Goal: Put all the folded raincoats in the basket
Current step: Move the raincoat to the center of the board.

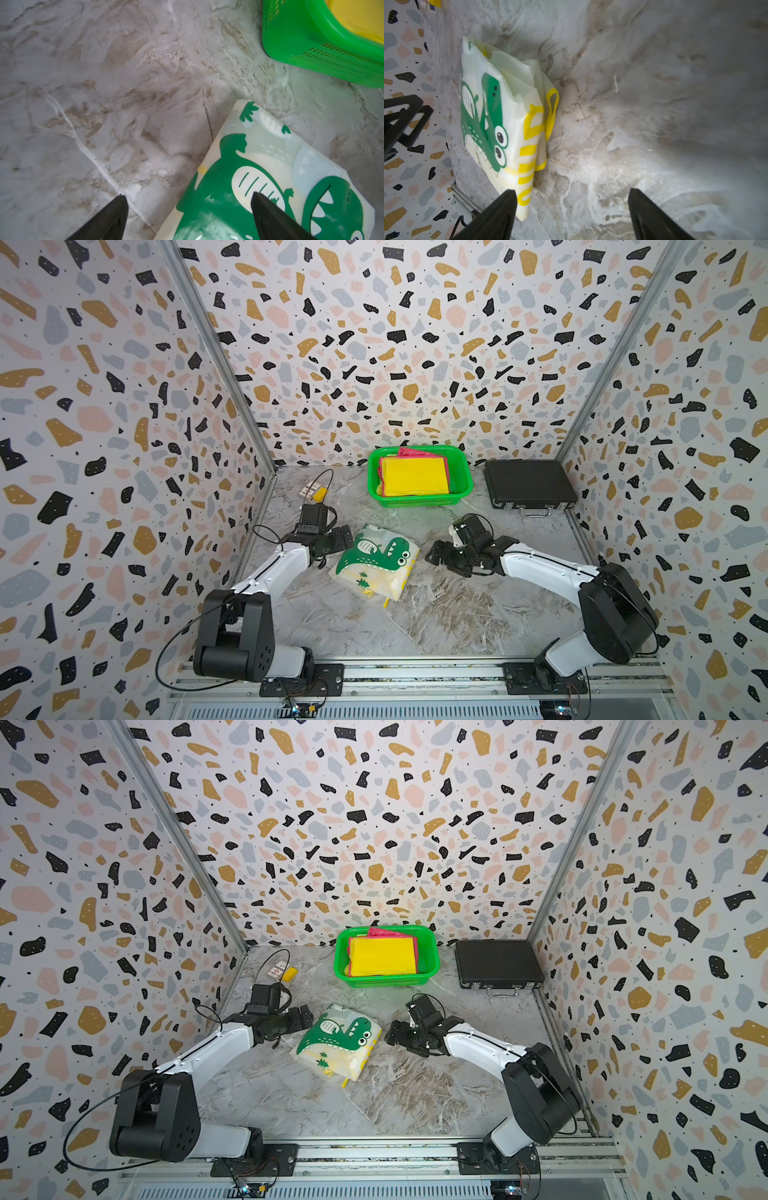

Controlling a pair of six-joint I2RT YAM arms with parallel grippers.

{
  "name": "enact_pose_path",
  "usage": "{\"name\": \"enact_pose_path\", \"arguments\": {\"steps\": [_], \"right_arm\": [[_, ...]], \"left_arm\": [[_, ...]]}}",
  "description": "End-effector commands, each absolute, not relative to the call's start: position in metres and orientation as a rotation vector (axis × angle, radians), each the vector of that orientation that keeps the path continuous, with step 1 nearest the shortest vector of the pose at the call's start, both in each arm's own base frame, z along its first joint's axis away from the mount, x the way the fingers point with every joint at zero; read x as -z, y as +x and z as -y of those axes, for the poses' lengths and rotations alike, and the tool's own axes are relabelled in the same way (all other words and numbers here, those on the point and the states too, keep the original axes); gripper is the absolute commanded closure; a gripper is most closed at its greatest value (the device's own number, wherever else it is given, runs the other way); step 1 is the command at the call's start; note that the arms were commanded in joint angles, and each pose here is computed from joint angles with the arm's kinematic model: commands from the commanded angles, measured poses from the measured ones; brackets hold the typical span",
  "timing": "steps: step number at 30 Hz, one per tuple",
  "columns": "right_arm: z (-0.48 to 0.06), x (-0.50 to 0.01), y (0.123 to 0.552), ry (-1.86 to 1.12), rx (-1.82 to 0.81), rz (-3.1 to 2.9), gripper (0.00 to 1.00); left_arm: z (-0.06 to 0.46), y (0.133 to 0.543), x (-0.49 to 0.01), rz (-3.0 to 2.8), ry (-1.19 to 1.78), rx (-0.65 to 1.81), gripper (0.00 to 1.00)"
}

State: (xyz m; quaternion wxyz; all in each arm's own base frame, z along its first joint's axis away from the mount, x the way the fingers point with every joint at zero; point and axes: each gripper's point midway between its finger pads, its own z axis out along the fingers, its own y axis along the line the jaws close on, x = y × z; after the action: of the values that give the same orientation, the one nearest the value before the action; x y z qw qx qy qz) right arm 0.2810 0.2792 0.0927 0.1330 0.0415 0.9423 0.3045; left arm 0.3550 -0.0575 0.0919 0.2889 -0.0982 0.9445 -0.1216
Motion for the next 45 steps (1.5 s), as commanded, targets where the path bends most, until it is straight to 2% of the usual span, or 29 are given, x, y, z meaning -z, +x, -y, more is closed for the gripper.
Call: {"name": "enact_pose_path", "arguments": {"steps": [1, 8, 12, 19, 23, 24, 33, 35, 39, 41, 45], "right_arm": [[-0.307, -0.106, 0.288, 0.075, -0.909, -2.692, 0.12], [-0.338, -0.086, 0.286, 0.054, -0.899, -2.732, 0.12], [-0.349, -0.079, 0.283, 0.036, -0.891, -2.748, 0.14], [-0.347, -0.069, 0.285, -0.031, -0.822, -2.792, 0.34], [-0.346, -0.070, 0.294, -0.053, -0.850, -2.791, 0.56], [-0.345, -0.071, 0.298, -0.057, -0.854, -2.791, 0.59], [-0.319, -0.078, 0.324, -0.106, -0.825, -2.787, 0.64], [-0.313, -0.081, 0.326, -0.141, -0.824, -2.781, 0.63], [-0.306, -0.092, 0.321, -0.234, -0.792, -2.765, 0.37], [-0.302, -0.094, 0.318, -0.251, -0.773, -2.771, 0.27], [-0.302, -0.088, 0.315, -0.241, -0.786, -2.785, 0.15]], "left_arm": [[0.064, 0.356, -0.085, -2.513, -0.263, 0.380, 0.03], [0.076, 0.362, -0.074, -2.497, -0.229, 0.466, 0.03], [0.089, 0.365, -0.062, -2.527, -0.190, 0.553, 0.08], [0.097, 0.360, -0.063, -2.525, -0.207, 0.634, 0.10], [0.104, 0.356, -0.070, -2.484, -0.234, 0.709, 0.09], [0.105, 0.355, -0.070, -2.480, -0.239, 0.726, 0.09], [0.130, 0.341, -0.059, -2.503, -0.209, 0.836, 0.10], [0.137, 0.338, -0.063, -2.499, -0.187, 0.856, 0.11], [0.143, 0.335, -0.077, -2.485, -0.135, 0.839, 0.09], [0.141, 0.337, -0.081, -2.487, -0.118, 0.807, 0.08], [0.135, 0.340, -0.077, -2.535, -0.082, 0.726, 0.07]]}}
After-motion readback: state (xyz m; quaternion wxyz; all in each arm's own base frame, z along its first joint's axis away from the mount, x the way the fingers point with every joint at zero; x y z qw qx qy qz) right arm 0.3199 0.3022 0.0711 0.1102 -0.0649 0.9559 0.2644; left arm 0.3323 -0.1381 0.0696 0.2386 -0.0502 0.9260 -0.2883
